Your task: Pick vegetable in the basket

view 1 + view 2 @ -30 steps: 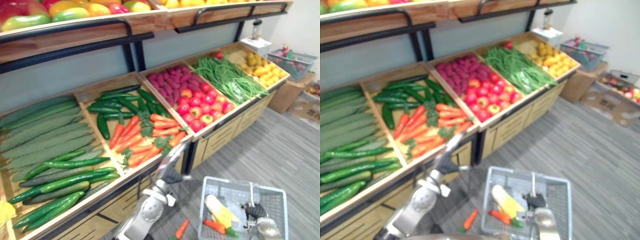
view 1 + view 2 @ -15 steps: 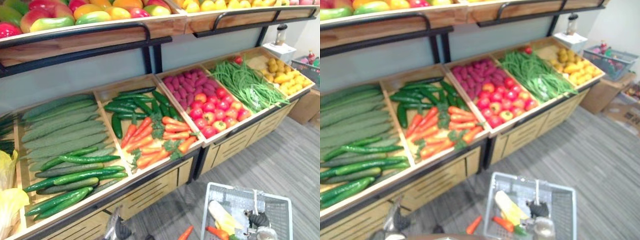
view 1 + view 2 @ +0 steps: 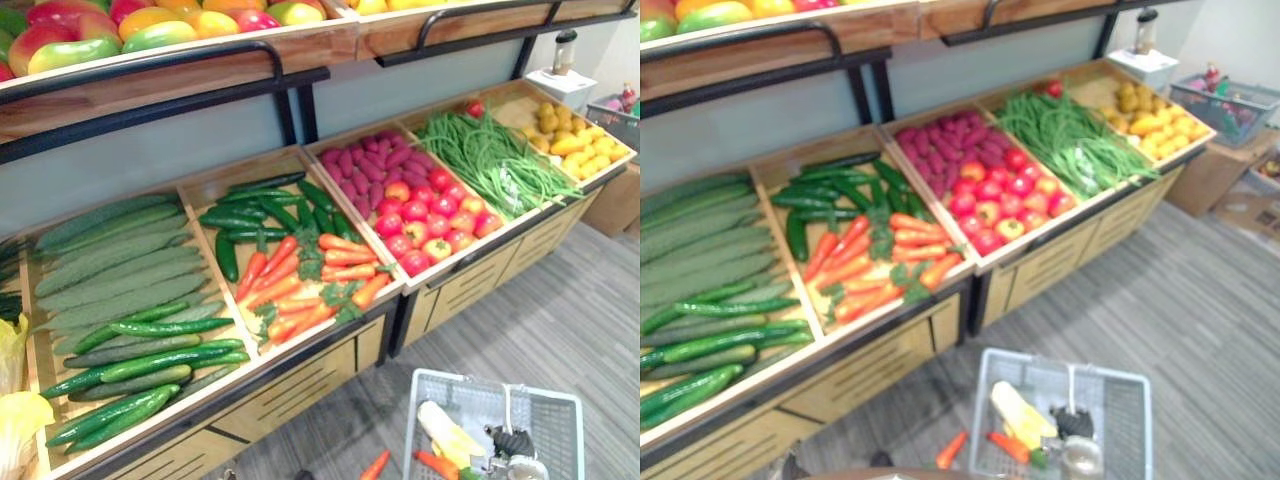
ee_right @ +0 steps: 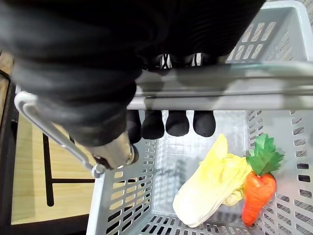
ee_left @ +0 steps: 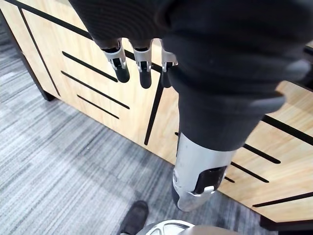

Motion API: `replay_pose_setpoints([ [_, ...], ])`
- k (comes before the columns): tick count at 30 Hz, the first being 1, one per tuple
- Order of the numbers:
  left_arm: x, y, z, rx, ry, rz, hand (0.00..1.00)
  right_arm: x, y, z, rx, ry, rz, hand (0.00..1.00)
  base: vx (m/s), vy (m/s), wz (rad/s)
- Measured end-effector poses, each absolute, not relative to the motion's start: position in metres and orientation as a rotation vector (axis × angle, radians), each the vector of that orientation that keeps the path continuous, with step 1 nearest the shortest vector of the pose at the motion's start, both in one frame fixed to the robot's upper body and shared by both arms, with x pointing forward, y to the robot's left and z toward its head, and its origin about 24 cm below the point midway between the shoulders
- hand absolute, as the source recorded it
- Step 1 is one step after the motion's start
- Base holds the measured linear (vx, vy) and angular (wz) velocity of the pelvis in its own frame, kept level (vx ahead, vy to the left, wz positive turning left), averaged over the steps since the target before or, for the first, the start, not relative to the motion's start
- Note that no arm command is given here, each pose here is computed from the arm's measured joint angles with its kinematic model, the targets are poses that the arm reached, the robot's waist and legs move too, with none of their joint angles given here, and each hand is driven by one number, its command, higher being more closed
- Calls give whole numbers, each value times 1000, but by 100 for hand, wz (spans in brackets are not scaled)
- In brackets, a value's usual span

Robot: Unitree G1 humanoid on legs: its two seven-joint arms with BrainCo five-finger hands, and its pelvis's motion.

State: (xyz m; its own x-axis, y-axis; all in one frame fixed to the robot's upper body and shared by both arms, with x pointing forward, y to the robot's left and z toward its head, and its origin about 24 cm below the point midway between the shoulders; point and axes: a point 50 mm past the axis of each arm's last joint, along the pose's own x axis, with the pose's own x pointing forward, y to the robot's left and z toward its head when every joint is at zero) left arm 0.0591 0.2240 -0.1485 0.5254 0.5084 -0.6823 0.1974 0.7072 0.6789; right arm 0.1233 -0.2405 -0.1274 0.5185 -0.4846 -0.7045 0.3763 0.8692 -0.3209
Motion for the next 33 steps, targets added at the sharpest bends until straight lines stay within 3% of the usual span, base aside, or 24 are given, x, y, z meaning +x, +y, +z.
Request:
replay_pose_setpoints([
  [6, 76, 222, -147, 848, 994, 156, 0, 127, -246, -113, -117, 792, -617, 100, -24, 71, -38],
  [18, 87, 242, -141, 771, 1052, 191, 0, 174, -216, -102, -120, 718, -446, 100, -74, -63, -130],
  [21, 92, 218, -148, 703, 1057, 140, 0, 167, -238, -104, -203, 764, -449, 100, -57, -135, -69],
  [25, 89, 226, -149, 686, 1089, 185, 0, 179, -212, -107, -209, 768, -330, 100, 45, -187, -99],
  [29, 91, 220, -152, 695, 1096, 135, 0, 157, -221, -114, -242, 817, -341, 100, 59, -262, -55],
  [33, 99, 232, -150, 705, 1105, 141, 0, 161, -217, -103, -242, 722, -336, 100, -131, -253, -27],
])
